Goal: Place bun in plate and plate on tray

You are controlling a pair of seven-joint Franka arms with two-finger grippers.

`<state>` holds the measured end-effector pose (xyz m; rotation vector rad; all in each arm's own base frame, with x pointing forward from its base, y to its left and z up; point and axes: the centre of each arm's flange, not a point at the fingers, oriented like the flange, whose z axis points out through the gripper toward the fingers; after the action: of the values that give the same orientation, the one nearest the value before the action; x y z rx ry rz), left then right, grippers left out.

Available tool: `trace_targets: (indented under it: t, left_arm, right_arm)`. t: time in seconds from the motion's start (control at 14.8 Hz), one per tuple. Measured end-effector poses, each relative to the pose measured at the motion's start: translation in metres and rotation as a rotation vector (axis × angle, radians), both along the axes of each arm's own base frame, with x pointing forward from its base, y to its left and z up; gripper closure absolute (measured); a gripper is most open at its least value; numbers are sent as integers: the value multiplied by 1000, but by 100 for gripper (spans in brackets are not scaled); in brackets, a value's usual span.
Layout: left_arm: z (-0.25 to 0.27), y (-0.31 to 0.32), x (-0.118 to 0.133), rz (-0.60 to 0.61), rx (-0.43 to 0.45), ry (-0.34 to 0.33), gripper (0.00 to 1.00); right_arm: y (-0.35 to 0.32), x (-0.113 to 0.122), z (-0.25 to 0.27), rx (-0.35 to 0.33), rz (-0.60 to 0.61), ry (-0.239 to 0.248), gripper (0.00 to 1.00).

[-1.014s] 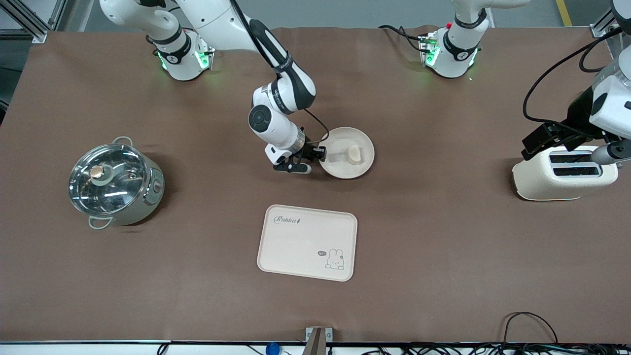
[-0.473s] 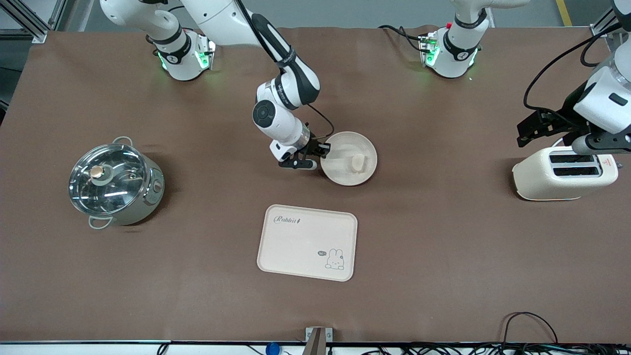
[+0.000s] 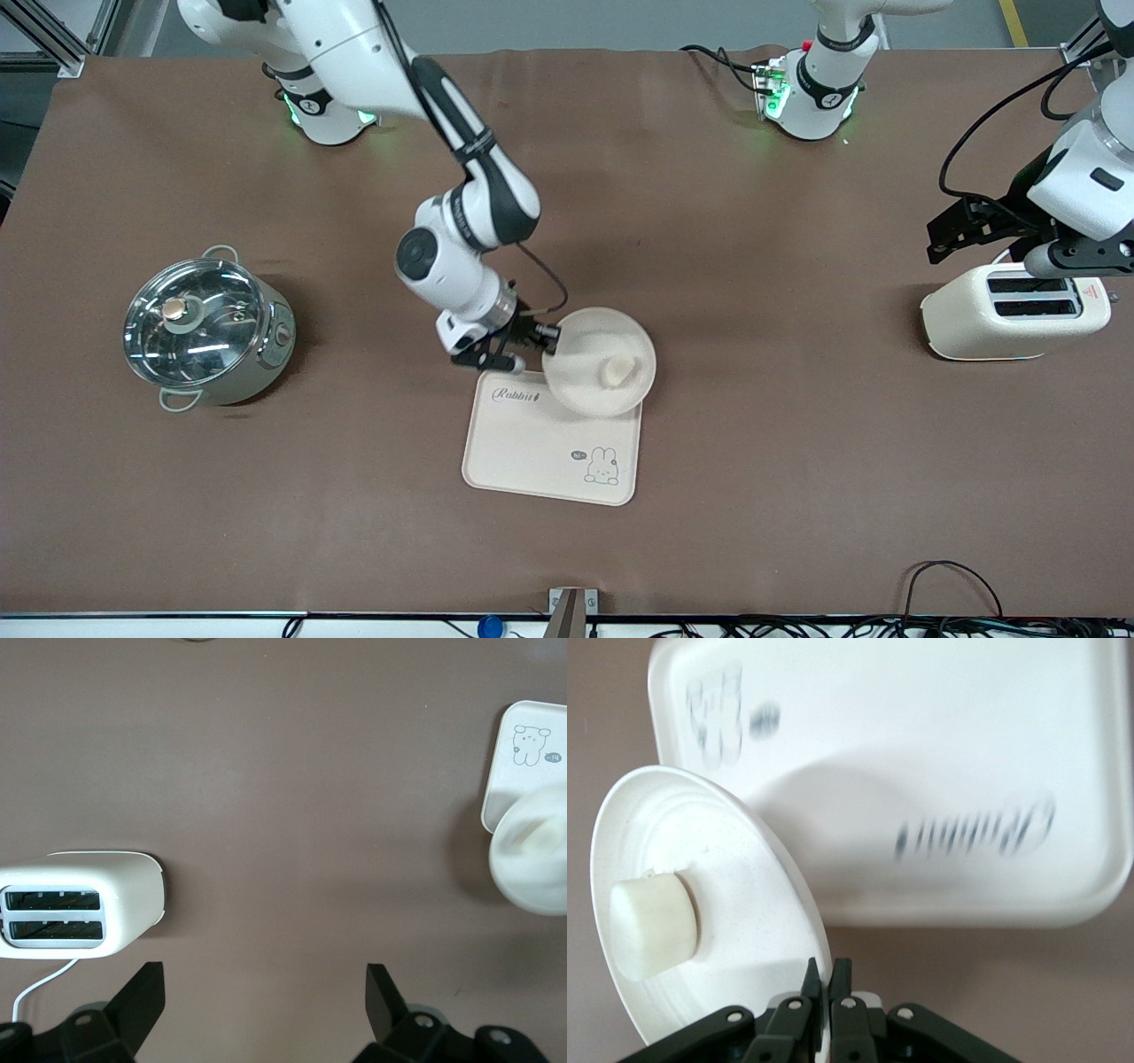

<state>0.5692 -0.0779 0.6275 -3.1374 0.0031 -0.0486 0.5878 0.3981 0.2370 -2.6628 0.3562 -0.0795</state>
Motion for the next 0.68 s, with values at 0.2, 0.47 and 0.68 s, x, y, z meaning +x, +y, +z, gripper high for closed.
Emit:
trace_targets:
  t: [0.2,0.47,0.68]
  left_arm:
    - [0,0,0,-1,0,1,0]
    - [-2,0,0,-1,-1,5,0]
    - [-4,1,1,2,-1,8,0]
  right_arm:
    - [-24,51,-26,0,-26,33,95]
    - [-50,92,-52,2,-66,43,94]
    - [-65,107,-52,-23,-62,25,86]
